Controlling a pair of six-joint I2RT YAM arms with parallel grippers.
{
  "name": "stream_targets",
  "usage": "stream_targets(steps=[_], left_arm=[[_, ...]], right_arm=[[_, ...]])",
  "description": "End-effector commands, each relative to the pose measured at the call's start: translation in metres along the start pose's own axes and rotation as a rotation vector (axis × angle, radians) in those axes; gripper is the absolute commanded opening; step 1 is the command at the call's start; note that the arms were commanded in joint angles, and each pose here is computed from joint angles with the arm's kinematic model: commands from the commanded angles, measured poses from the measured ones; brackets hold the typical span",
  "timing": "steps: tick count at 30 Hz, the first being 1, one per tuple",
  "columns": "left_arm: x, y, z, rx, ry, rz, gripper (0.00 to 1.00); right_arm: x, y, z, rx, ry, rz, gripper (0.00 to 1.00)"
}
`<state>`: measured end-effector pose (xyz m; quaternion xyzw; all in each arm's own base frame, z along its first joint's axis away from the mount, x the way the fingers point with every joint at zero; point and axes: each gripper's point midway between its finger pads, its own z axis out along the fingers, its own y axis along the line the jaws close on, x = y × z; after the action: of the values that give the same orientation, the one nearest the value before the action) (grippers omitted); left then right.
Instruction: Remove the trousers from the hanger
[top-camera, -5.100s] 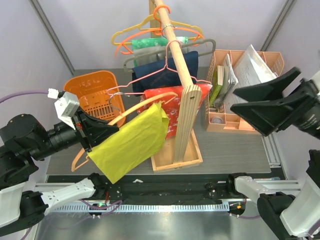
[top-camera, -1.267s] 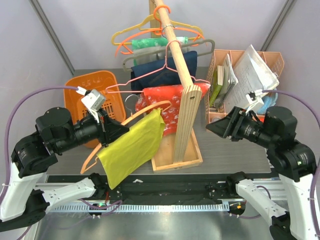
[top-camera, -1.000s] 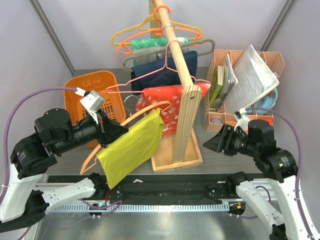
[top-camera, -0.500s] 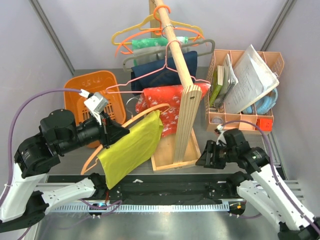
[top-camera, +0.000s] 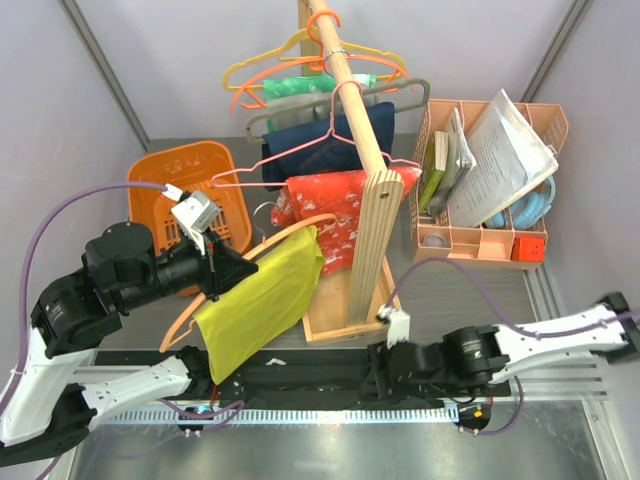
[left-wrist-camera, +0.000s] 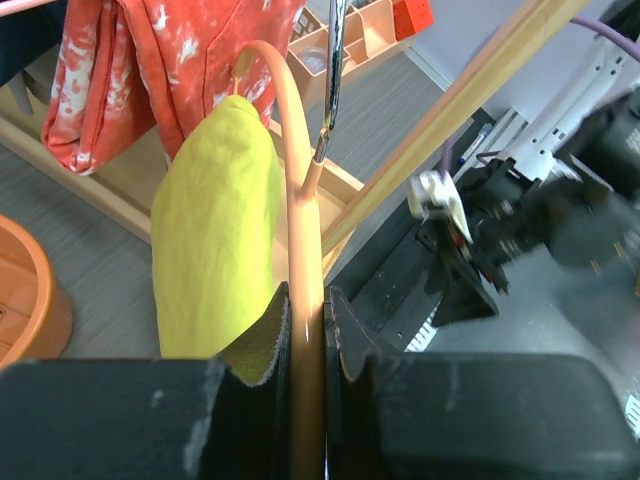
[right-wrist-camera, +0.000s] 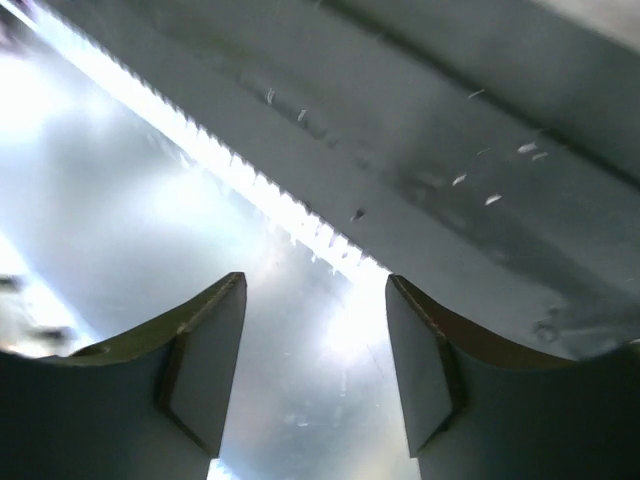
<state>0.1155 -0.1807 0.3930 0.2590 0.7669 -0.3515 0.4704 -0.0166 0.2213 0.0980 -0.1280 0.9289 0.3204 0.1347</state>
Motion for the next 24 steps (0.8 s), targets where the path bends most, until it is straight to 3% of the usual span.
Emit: stream_targets(steps=[1, 3, 12, 14, 18, 24], left_arm=[[-0.038, -0.013, -0.022, 0.050, -0.171, 0.024, 0.00], [-0.038, -0.012, -0.029, 0.046, -0.183, 0.020, 0.00], [-0.034, -0.004, -0.050, 0.004, -0.219, 0.004, 0.00], [-0.034, -0.003, -0.053, -0.001, -0.233, 0.002, 0.00], [-0.039, -0.004, -0.066, 0.013, -0.307, -0.025, 0.00], [-0.054, -0.004, -0.084, 0.010, -0.416, -0.058, 0.00]], right_arm=[[-0.029, 0.070, -0.011, 0.031, -0.307, -0.131, 0.66], [-0.013, 0.085, -0.008, 0.099, -0.331, -0.289, 0.68], [-0.037, 0.185, -0.035, 0.017, -0.538, -0.495, 0.65], [-0.056, 0.205, -0.046, 0.030, -0.644, -0.508, 0.62], [-0.107, 0.267, -0.094, -0.010, -0.808, -0.417, 0.46], [-0.151, 0.326, -0.108, -0.012, -0.940, -0.302, 0.47]])
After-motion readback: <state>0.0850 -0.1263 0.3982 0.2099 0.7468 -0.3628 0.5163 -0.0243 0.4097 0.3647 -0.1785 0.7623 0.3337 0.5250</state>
